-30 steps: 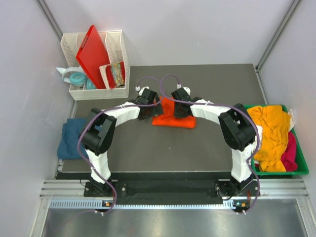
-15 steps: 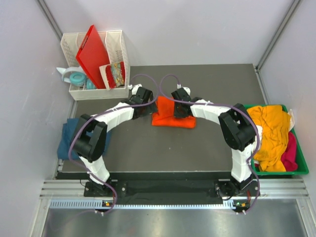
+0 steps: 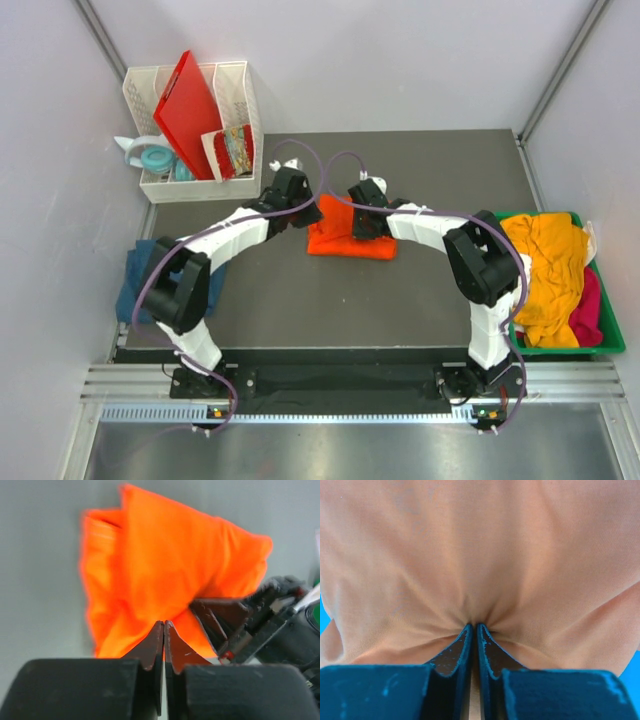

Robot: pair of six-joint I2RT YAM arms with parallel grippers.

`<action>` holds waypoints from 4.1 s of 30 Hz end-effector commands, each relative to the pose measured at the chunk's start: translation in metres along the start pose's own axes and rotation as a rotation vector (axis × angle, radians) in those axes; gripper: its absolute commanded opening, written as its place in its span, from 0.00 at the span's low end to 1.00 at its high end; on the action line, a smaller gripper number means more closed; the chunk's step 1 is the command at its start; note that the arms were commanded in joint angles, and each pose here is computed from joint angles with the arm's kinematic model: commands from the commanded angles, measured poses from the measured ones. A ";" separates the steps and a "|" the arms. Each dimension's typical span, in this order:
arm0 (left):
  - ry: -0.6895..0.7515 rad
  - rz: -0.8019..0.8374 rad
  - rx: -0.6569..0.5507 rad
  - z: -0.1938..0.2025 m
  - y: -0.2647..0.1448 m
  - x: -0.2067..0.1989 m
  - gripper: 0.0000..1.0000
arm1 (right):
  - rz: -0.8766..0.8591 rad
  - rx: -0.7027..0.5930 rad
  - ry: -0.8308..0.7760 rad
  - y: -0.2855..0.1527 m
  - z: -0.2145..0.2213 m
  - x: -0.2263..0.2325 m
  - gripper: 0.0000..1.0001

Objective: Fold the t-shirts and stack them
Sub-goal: Smooth out wrinkles on the folded tshirt, then put the neatly folded tshirt into the corner of the board with the left arm

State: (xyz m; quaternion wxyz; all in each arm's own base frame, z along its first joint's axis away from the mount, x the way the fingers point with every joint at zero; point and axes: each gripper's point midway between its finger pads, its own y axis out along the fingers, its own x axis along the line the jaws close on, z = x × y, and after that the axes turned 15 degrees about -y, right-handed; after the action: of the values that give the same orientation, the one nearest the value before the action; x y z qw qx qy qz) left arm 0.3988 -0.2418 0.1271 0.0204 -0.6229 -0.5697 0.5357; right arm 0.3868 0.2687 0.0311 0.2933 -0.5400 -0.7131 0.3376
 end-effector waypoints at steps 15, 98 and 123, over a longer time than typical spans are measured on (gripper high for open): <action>0.035 -0.091 0.171 0.064 0.041 0.026 0.00 | -0.018 0.087 -0.029 -0.005 0.032 0.007 0.03; 0.171 -0.457 0.245 0.097 0.060 0.149 0.00 | -0.034 0.091 -0.035 -0.003 0.028 0.010 0.03; 0.342 -0.295 -0.101 -0.010 -0.035 0.029 0.00 | 0.074 -0.315 0.017 -0.144 -0.083 -0.027 0.57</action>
State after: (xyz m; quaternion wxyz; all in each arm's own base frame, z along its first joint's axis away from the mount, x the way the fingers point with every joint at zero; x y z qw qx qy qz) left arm 0.3751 -0.2141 0.0797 0.1783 -0.6013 -0.6538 0.4234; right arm 0.3801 0.2418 0.1702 0.2175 -0.5861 -0.7361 0.2593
